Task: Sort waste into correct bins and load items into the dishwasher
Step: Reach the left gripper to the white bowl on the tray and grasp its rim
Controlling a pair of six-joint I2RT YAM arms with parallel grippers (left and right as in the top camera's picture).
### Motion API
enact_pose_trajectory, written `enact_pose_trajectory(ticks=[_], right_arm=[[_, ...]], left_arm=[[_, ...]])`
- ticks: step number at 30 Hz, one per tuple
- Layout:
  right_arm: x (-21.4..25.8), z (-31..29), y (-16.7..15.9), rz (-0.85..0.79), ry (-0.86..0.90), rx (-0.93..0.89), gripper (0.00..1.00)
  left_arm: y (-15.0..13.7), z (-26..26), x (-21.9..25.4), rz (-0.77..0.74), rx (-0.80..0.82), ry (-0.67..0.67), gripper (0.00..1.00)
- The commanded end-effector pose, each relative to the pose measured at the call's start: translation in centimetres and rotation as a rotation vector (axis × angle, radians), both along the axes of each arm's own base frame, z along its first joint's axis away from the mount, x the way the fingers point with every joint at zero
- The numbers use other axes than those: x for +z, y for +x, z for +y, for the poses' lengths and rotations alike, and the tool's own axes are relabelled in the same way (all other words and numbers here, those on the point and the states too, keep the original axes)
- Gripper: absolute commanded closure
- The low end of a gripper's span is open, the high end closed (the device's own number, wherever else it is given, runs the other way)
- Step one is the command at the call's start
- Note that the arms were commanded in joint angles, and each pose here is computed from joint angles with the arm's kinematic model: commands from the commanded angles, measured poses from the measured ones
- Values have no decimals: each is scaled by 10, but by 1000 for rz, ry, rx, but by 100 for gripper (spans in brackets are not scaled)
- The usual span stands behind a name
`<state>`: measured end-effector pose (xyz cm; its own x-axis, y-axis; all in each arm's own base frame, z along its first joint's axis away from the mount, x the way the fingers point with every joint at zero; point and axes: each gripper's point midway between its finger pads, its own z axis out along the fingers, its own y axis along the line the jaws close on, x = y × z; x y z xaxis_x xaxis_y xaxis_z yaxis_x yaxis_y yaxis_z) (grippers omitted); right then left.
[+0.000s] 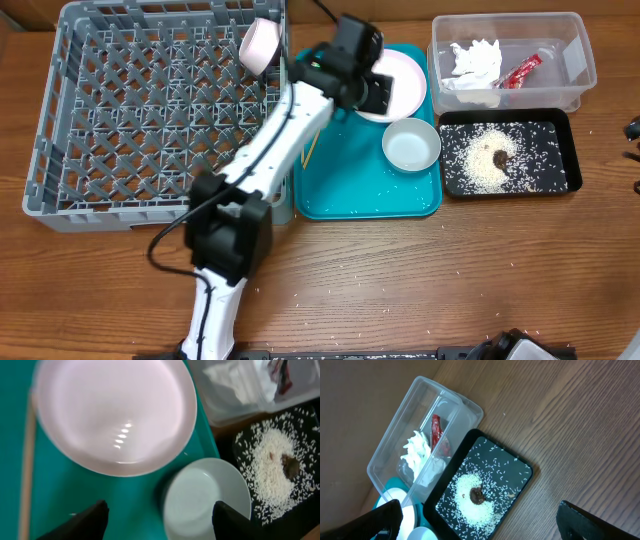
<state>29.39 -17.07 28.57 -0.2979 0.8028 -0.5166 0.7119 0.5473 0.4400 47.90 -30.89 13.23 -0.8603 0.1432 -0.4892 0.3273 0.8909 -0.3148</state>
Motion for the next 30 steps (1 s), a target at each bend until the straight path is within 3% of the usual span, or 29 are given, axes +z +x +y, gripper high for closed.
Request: enact_pose_trajectory(ticks=[1,7,11,21,25,30], right_arm=[[11,-1,2,-28,-13,0,0],[11,-1,2,-28,-13,0,0],[11,-1,2,-28,-13,0,0],[11,-1,2,-28,-13,0,0],[11,-1,2,-28,-13,-1,0],[11,-1,2,-28,-13,0,0]], left_arm=[[-27,-35,-49,177,75,-31,33],[-35,-40,-64,145,147,71,40],[-40,-41,-65,116,155,126,53],[-52,-28,-75,163,161,188,59],[-54,-28,-78,165,159,194,74],[-57,-28,-83,171,156,199,78]])
